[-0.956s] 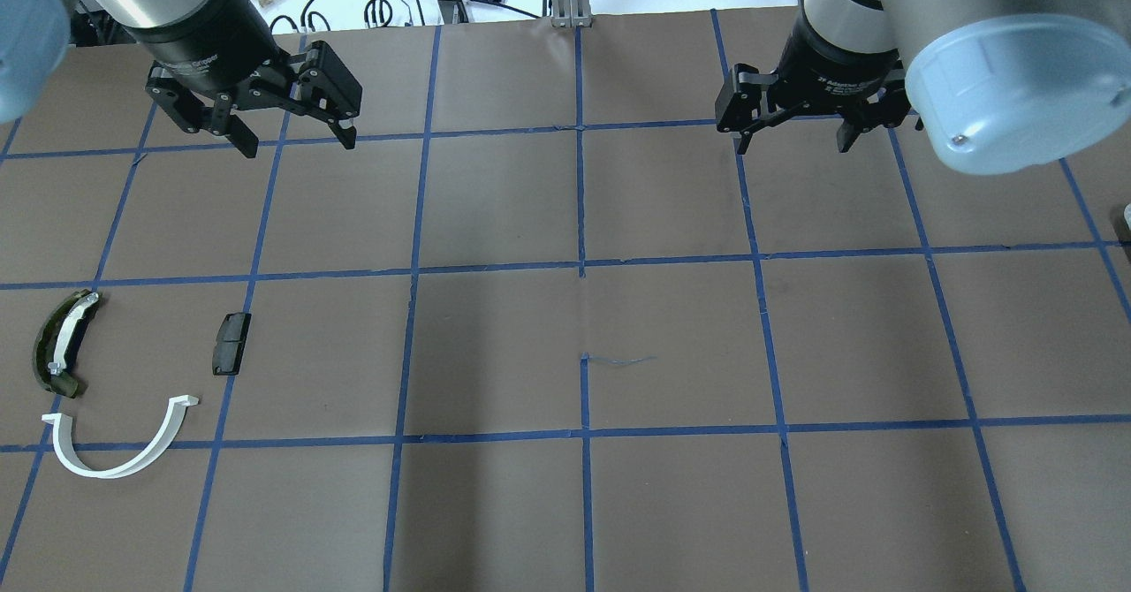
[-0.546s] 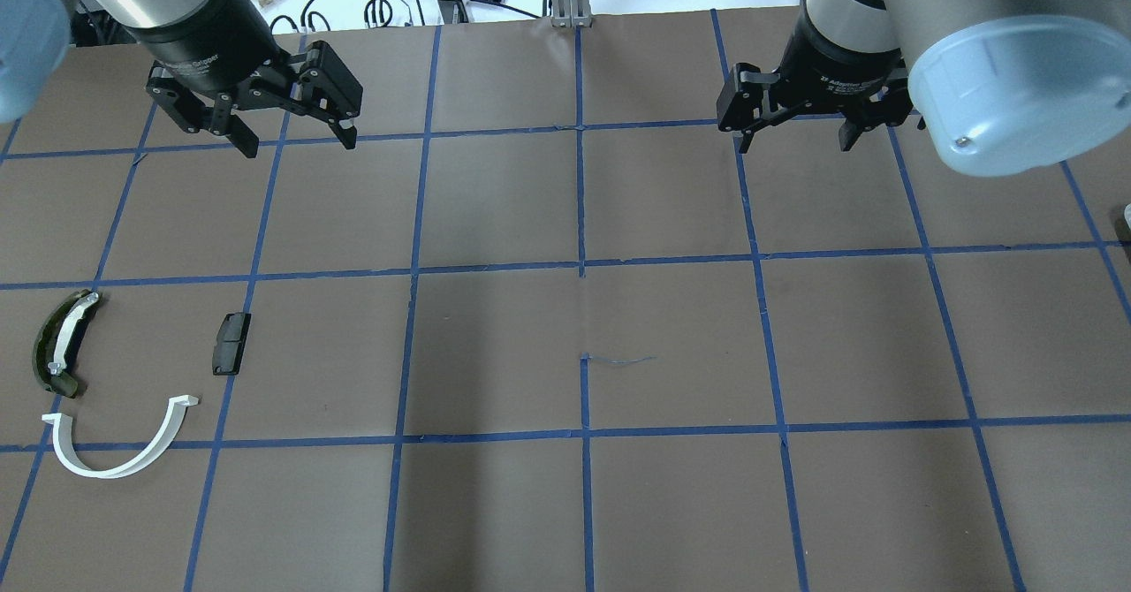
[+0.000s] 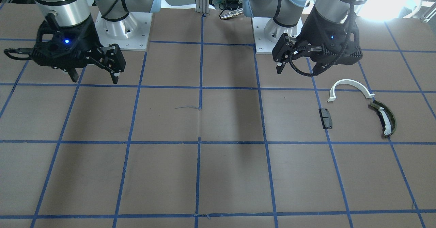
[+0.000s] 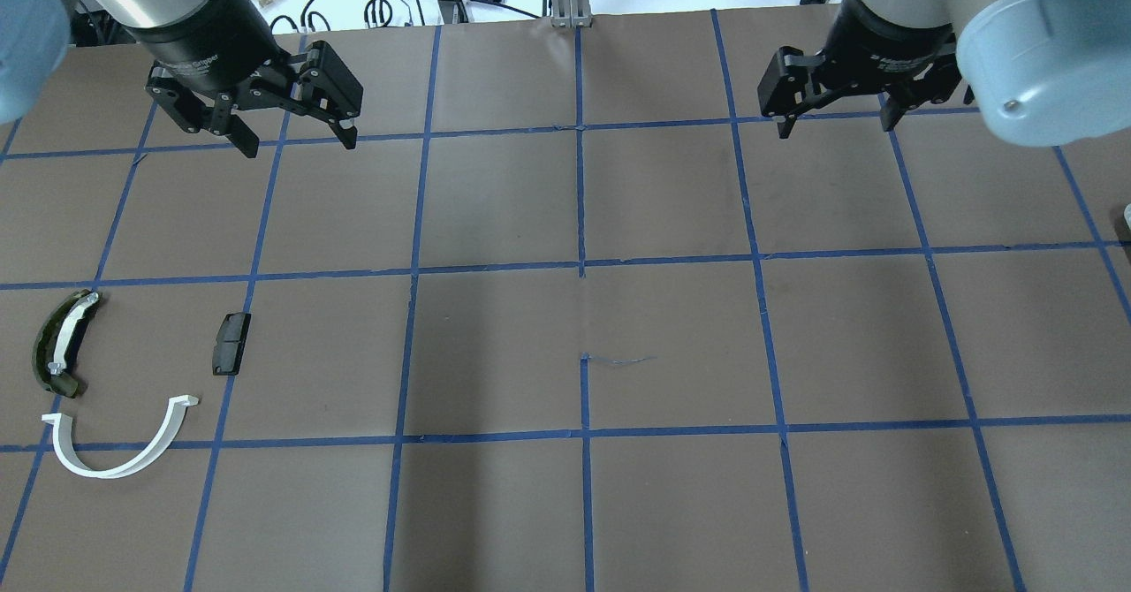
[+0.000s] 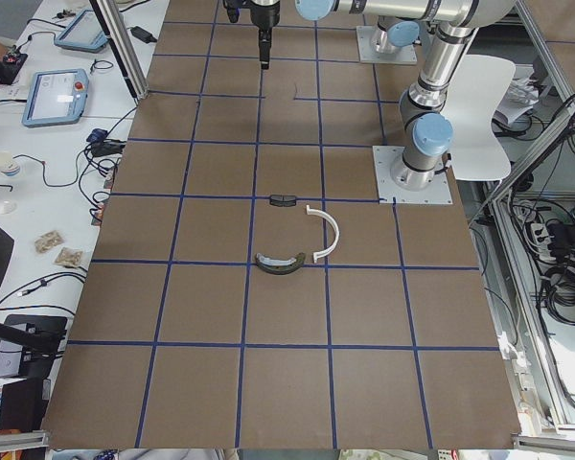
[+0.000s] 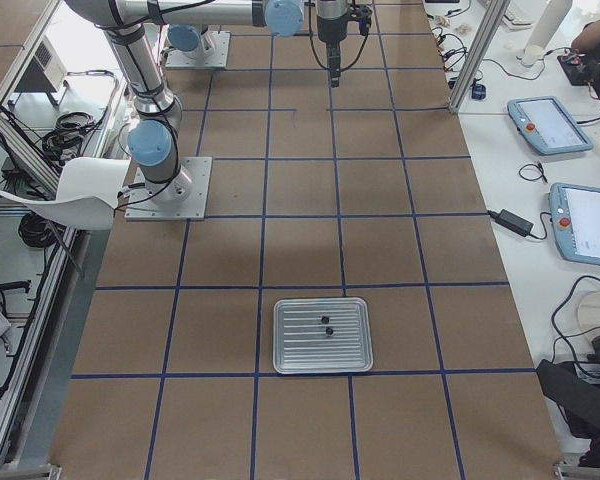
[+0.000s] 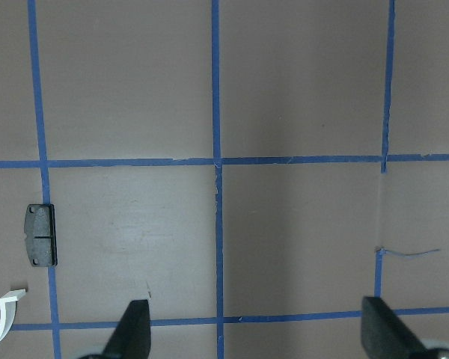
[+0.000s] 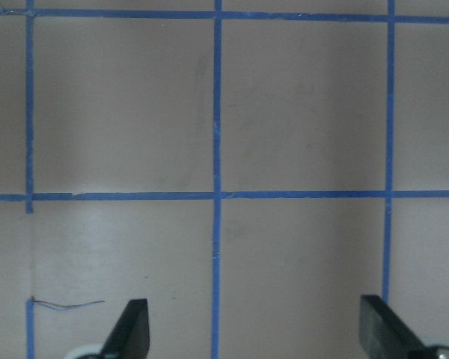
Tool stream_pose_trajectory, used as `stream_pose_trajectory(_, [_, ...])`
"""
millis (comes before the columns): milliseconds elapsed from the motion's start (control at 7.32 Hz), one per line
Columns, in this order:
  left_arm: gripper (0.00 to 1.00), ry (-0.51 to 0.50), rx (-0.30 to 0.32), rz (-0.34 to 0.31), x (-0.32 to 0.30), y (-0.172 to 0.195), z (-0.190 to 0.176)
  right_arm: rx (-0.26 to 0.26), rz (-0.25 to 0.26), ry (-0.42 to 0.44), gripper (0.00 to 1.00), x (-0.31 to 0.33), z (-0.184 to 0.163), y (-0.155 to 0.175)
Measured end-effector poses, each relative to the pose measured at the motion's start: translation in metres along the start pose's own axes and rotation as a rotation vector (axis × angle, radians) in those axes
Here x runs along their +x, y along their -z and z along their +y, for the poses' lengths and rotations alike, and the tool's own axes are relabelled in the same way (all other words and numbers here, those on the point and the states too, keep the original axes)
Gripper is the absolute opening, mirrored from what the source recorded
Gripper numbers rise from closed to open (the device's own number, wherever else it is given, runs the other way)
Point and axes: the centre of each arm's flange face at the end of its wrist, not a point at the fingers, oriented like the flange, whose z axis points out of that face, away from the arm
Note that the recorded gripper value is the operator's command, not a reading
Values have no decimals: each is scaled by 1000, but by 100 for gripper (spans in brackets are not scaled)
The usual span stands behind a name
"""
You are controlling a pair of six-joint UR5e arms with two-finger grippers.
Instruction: Place bearing gear from tray to pile
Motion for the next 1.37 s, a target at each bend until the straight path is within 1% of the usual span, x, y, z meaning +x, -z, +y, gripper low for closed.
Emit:
stream_pose_trajectory(137, [100, 0, 0, 0, 0, 0, 0, -11, 11, 53, 100, 45, -8, 0])
stream_pose_trajectory(273, [100, 0, 0, -1, 0, 0, 0, -26, 18, 128, 100, 103, -12, -5])
stream_pose_trajectory(410, [100, 0, 0, -1, 0, 0, 0, -51, 16, 215, 100, 170, -11, -18])
stream_pose_trajectory(546, [100, 0, 0, -1, 0, 0, 0, -87, -5, 301, 100, 242, -6, -42])
stream_pose_trajectory(683, [100, 0, 0, 0, 0, 0, 0, -103, -40, 406, 100, 313, 1, -75])
stream_pose_trajectory(956, [100, 0, 1, 0, 0, 0, 0, -87, -80, 648, 100, 425, 18, -153])
stream_pose_trajectory(1230, [100, -1, 1, 0, 1, 1, 0, -105, -131, 907, 100, 488, 39, -230])
stream_pose_trajectory(1366, [100, -2, 2, 0, 1, 1, 0, -110, -130, 1025, 100, 508, 45, -259])
